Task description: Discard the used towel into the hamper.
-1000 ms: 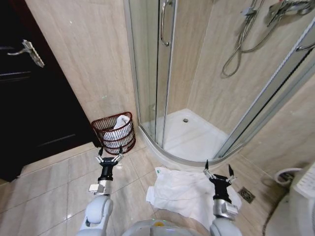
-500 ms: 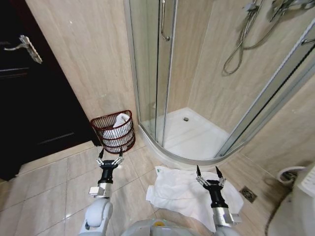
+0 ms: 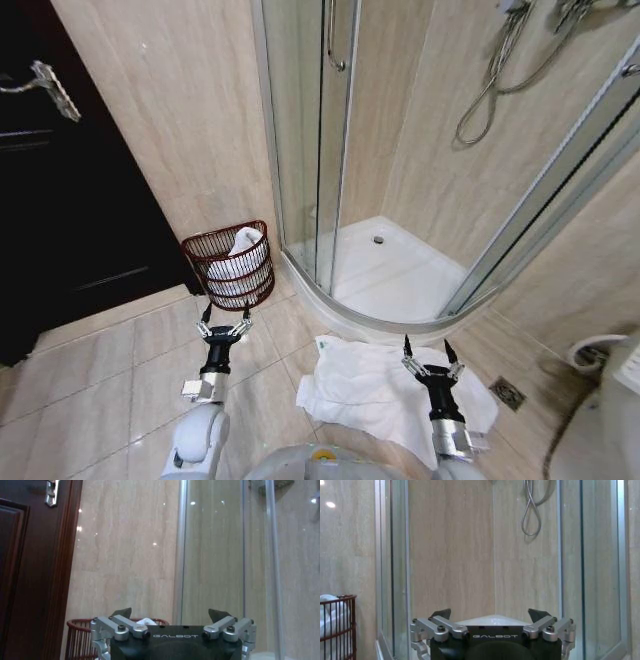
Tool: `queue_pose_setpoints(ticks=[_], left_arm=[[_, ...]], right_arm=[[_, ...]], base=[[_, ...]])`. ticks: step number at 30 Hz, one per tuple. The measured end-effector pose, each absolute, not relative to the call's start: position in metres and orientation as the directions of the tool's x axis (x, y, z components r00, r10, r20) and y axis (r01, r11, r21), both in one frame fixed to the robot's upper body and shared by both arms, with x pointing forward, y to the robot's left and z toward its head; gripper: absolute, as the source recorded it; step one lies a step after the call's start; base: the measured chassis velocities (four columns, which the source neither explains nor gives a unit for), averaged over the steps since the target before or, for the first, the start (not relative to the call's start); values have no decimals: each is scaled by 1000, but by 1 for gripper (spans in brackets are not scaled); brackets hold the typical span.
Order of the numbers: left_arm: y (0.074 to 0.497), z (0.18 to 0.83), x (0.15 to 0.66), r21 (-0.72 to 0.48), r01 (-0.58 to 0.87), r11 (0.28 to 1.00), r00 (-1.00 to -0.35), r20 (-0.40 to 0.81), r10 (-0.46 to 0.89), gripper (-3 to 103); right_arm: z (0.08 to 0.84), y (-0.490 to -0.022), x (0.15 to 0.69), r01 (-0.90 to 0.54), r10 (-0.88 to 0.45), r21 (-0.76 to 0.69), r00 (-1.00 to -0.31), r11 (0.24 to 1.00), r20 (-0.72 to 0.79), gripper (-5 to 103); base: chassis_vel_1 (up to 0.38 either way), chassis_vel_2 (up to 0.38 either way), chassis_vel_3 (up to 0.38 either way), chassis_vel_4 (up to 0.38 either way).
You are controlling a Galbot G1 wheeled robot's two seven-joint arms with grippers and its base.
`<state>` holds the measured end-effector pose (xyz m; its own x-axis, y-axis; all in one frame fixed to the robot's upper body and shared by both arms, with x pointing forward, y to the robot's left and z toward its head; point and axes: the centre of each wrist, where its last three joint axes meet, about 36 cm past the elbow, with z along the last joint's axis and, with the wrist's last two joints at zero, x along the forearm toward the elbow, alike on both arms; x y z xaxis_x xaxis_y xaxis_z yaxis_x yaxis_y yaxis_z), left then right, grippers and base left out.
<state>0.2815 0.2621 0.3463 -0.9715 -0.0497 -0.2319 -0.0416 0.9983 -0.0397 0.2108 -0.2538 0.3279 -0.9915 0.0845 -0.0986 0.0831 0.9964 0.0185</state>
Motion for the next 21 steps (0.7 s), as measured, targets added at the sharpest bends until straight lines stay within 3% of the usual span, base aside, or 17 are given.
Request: queue_pose_setpoints(ticks=[21], left_arm=[[263, 352, 286, -72, 47, 996, -983, -181, 33, 100]], right_arm=[[331, -245, 210, 139, 139, 10, -987, 990, -78, 100]], base=[[0, 0, 0, 0]])
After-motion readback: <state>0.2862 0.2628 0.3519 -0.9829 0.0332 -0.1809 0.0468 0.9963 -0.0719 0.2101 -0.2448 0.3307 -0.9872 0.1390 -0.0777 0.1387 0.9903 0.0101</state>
